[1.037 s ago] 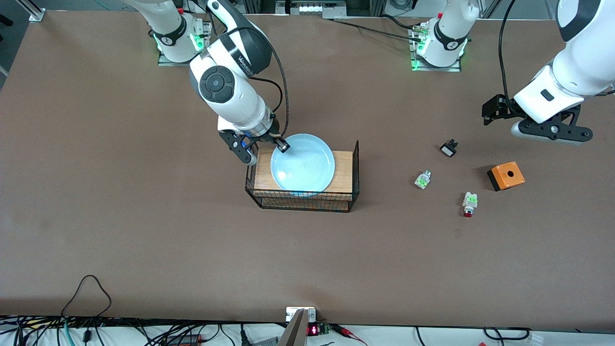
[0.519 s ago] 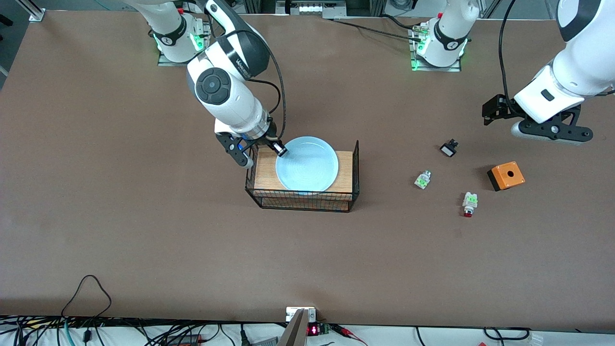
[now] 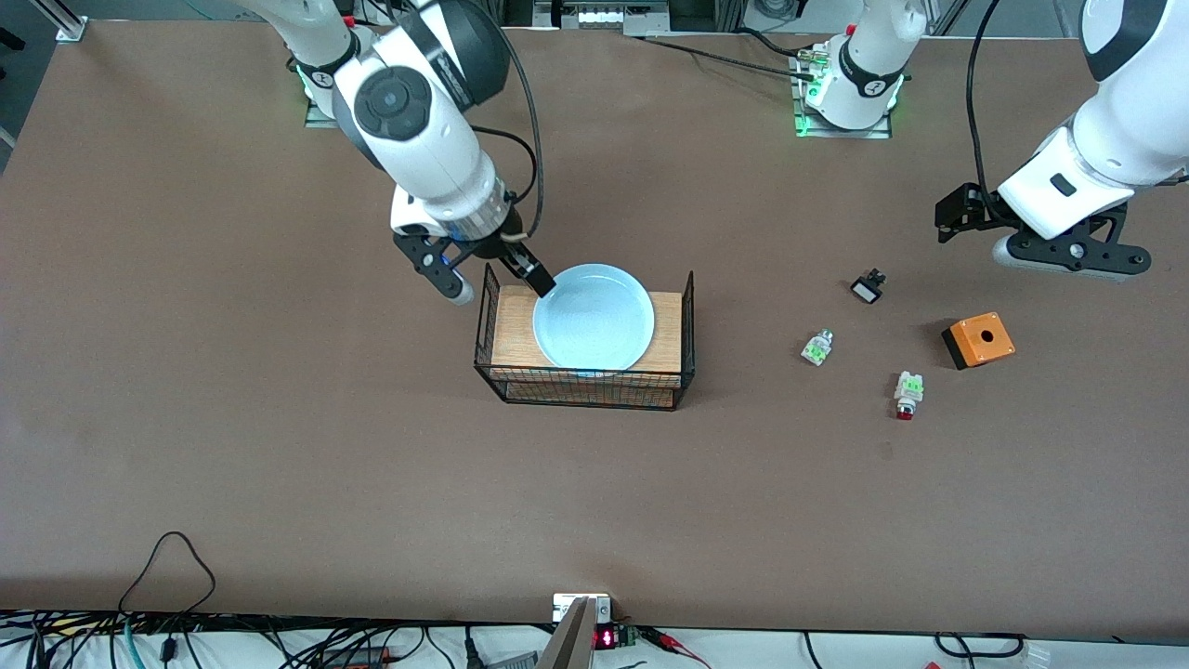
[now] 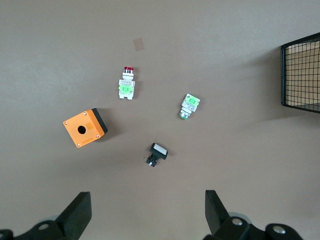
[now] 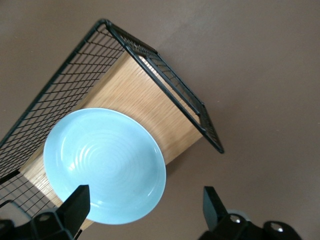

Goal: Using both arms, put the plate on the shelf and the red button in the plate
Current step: 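Withdraw the right gripper while the left gripper reaches the red-capped button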

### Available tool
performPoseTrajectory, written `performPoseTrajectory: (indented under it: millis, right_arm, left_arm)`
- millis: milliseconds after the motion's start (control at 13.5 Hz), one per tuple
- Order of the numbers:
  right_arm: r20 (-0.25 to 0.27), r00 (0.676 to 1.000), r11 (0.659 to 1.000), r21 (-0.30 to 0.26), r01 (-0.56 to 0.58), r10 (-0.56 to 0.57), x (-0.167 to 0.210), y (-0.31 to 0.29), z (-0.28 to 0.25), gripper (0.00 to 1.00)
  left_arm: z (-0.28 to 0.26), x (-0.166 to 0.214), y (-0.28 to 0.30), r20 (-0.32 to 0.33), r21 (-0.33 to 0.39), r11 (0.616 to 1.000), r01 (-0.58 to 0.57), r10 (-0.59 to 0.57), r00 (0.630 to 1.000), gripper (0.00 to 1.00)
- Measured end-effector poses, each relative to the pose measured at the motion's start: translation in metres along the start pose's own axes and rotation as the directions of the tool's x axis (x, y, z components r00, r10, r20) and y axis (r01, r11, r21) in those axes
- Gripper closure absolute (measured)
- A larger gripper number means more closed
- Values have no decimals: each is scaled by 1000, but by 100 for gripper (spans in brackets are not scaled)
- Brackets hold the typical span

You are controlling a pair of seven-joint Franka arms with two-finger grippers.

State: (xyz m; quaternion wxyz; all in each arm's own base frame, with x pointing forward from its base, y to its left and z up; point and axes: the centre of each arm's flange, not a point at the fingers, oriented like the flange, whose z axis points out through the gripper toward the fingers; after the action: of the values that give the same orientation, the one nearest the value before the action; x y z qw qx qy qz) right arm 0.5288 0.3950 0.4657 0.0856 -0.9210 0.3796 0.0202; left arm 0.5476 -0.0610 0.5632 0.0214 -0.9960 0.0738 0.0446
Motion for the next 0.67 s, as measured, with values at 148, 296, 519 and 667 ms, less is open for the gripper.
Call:
performPoseTrajectory:
  millis: [148, 296, 519, 667]
  right_arm:
    - [-47, 995, 995, -31, 90, -91, 11, 7, -28, 0]
    - [-85, 974, 976, -84, 202, -209, 35, 14, -45, 0]
    - [-83, 921, 916, -167, 365, -382, 92, 36, -66, 0]
    - [-58, 876, 860, -231, 455, -479, 139, 59, -76, 0]
  left_arm:
    - [0, 0, 0, 0, 0, 1000, 1, -1, 1000, 0]
    - [0, 0, -1, 0, 0, 1000, 1, -1, 1000, 0]
    - [0, 0, -1, 0, 0, 1000, 1, -1, 1000, 0]
    - [0, 0, -2, 0, 0, 1000, 3, -3, 1000, 0]
